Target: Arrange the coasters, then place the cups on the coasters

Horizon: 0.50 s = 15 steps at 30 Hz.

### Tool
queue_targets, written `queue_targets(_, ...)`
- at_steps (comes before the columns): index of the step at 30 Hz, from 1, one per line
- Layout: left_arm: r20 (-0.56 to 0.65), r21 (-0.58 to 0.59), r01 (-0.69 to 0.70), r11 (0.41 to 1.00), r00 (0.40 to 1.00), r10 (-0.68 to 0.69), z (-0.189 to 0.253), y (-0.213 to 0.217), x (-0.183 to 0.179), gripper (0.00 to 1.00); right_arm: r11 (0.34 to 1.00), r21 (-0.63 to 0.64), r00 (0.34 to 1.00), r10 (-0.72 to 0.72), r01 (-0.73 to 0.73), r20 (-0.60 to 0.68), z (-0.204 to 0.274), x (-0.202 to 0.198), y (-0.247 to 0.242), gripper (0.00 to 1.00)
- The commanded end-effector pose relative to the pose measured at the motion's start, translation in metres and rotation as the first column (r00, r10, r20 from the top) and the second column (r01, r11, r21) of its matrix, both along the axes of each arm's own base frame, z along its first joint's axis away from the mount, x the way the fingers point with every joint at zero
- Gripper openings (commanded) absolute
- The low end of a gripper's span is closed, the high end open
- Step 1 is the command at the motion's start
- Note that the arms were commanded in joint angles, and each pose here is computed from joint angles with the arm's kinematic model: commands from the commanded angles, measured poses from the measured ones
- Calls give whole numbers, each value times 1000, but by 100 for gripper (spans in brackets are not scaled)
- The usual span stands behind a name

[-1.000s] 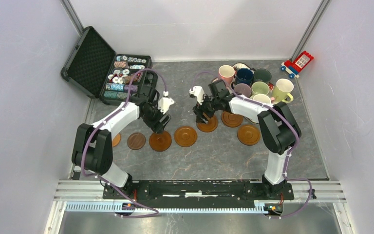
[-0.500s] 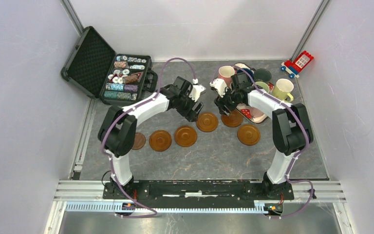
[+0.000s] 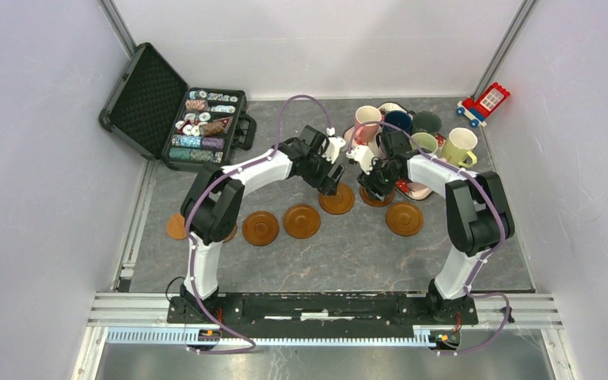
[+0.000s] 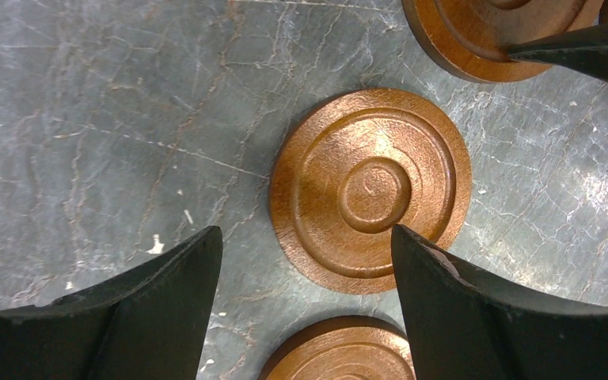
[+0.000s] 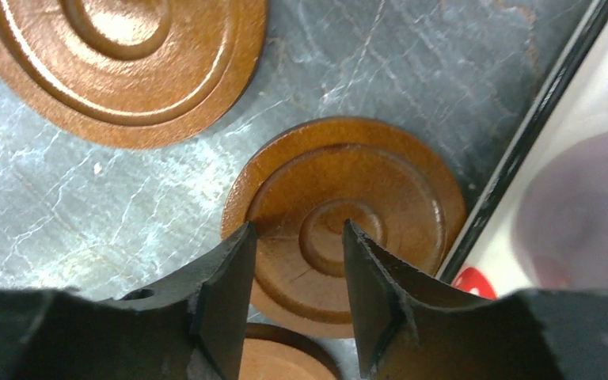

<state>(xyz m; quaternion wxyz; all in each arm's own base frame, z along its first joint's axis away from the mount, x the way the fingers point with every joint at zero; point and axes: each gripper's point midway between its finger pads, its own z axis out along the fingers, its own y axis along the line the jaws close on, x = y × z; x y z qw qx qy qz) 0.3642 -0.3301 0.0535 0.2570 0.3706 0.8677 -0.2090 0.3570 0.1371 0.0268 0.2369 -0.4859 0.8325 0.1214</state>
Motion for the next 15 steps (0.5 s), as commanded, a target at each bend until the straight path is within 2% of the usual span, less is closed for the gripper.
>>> queue_targets(1,11,-71,-27,997,1000,28,9,-18,10,84,999,32,998,31,-29,-59,0,-30,0,49)
queue_targets(8,-8,-110,-36,993,999,35,8,-23,6,82,999,30,994,30,-27,-110,-11,-73,-11,43)
queue_targets(15,-26,-86,12,996,1000,-14,-6,-31,-11,80,999,-20,990,39,-42,-136,-20,-109,-28,40)
